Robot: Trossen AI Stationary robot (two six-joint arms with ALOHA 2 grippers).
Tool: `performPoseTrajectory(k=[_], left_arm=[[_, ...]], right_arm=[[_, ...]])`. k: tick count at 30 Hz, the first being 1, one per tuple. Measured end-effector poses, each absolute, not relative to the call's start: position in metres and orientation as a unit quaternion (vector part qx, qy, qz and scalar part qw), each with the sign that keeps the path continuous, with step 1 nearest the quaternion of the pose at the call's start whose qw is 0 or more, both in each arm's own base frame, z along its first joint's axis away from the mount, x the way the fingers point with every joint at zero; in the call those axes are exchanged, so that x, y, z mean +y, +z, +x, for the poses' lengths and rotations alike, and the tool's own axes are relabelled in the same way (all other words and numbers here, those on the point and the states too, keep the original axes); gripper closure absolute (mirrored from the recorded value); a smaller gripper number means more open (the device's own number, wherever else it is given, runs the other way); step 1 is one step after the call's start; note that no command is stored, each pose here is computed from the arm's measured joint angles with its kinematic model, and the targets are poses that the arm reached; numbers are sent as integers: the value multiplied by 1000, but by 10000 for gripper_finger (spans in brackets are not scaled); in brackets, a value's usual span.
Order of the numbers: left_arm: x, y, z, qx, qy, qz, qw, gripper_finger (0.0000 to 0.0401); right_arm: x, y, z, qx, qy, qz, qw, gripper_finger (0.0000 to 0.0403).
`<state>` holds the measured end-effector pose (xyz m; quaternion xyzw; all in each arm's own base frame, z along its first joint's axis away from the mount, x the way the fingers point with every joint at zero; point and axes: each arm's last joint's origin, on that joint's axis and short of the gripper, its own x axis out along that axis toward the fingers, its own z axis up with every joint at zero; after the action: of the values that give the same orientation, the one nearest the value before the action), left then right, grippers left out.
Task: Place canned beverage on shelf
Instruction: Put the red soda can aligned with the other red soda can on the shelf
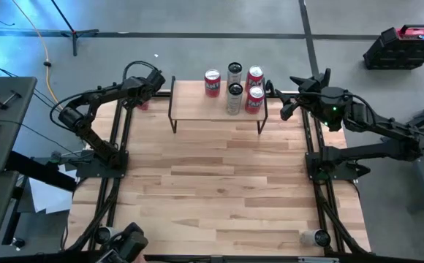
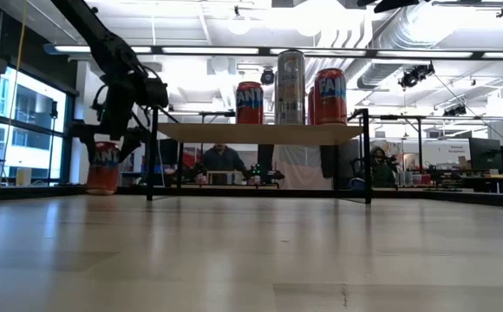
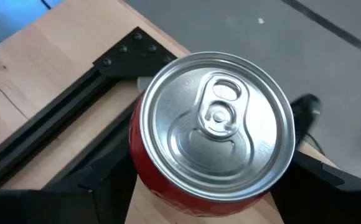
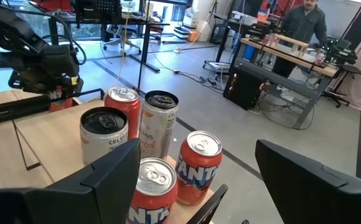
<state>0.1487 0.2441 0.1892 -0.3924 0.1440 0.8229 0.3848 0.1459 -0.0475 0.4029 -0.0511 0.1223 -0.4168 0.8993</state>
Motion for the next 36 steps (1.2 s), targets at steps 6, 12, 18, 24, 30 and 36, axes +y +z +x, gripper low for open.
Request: performPoseTrajectory(k=[6,12,18,24,30,36], left_arm=[[235,208,149,129,815,-387,411,112],[222,224,150,161,784,-393,453,112],[200,246,144,192,764,-376,488,112],[180,274,135,182,739,-361,539,112],[159,296,129,191,687,-344,611,112],[138,319,124,175,632,-305,691,112]], right_arm=[[-48,403,146,128,-415,-65,898,100],[-47,403,146,127,-415,-65,899,100],[-47,403,146,123,-416,-54,899,100],[-47,403,146,132,-413,-73,898,100],[-47,403,146,133,-413,-77,898,100],[-47,403,146,133,-413,-77,898,100]])
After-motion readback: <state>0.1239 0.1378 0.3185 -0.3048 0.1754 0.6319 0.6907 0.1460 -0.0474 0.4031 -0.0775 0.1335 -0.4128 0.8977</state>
